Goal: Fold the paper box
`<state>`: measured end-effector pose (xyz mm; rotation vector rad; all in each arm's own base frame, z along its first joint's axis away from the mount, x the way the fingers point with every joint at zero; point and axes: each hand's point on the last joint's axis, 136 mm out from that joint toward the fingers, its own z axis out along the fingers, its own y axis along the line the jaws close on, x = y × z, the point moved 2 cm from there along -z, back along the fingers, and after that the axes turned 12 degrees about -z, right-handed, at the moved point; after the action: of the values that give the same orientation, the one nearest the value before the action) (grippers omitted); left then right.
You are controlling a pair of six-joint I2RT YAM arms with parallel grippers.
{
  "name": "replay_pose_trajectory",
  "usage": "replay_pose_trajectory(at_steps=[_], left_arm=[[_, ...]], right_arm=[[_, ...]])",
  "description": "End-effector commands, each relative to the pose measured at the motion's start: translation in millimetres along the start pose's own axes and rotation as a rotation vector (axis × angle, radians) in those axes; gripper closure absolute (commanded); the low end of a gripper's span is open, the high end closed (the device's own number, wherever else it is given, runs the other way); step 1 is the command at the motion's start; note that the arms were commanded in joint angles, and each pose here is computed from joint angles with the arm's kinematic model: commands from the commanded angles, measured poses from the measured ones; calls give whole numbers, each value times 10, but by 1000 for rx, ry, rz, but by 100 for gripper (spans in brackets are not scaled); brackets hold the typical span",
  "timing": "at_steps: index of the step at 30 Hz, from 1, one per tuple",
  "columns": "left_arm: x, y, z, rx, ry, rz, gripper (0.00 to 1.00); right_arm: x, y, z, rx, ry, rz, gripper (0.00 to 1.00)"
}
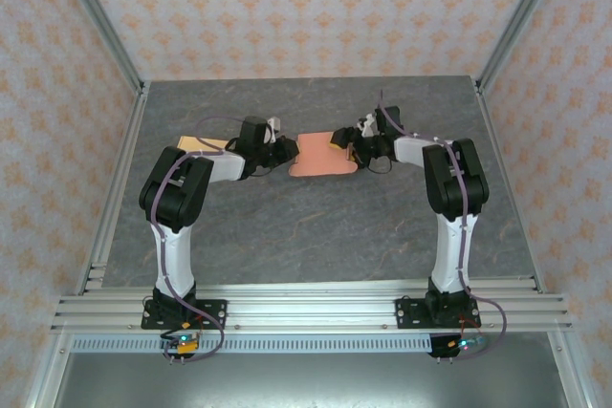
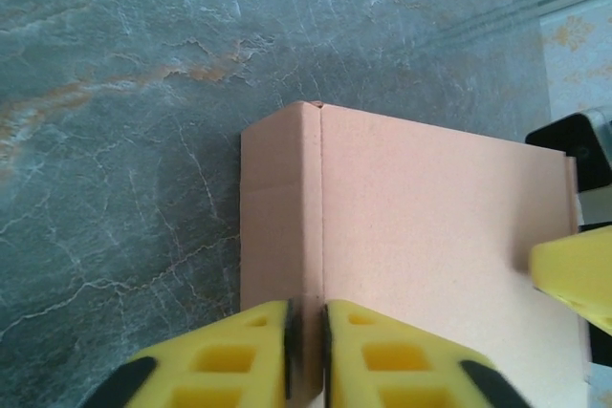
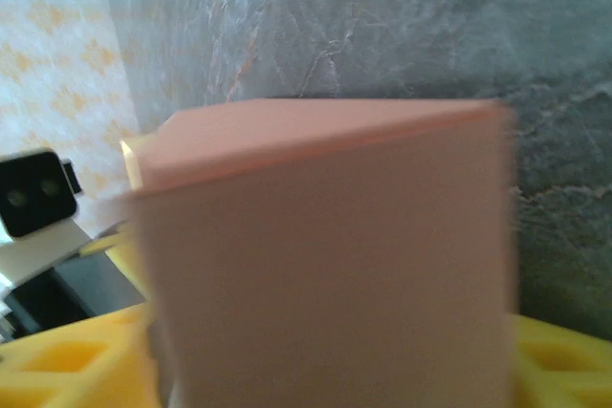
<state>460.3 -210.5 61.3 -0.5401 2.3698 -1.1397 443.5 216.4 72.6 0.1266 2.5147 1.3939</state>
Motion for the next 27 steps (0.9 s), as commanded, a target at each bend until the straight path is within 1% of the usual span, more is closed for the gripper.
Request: replay_pose_trajectory(at_steps=[1,3,4,5,7,9,11,13,14,17,19,22,25,27], left_arm=[[291,408,2,-105,75,-65,68],[184,81,-145,32,4,-7,53],[110,-92,-254,94,-50,32,47],[41,-239,-374,128,-100,74,43],[-55,-498,-571,180,-170,163,39],[-77,-706,-741,221,-214,282,37],[-8,-837,-889,225,-251,456,35],[176,-901,-981,213,-249,637,33],[323,-927,-1022,210,-242,751,31],[782,-915,-1157,204,-226,1036,24],[957,-791,-1206,161,-225,1133,22],[1046,-573,-1235,51,-215,1200,22],[1106,-516,-1237,-46,-220,1334,22],[1134,-494,-1175,-99,-187,1427,22]], right_arm=[[-85,305,-89,-87,-41,50,41],[-84,334,-130,-82,-52,109,44],[-82,359,-158,-82,-59,145,46],[-73,381,-187,-82,-63,187,47],[-47,441,-266,-80,-77,258,48],[-3,489,-362,-69,-90,324,49],[90,493,-452,-27,-76,402,52],[227,478,-508,17,-17,472,53],[331,463,-536,39,27,515,53],[552,517,-617,45,113,566,53],[653,524,-683,53,143,595,54],[743,530,-776,72,156,623,56],[781,572,-792,56,178,638,56],[808,571,-792,63,201,653,56]])
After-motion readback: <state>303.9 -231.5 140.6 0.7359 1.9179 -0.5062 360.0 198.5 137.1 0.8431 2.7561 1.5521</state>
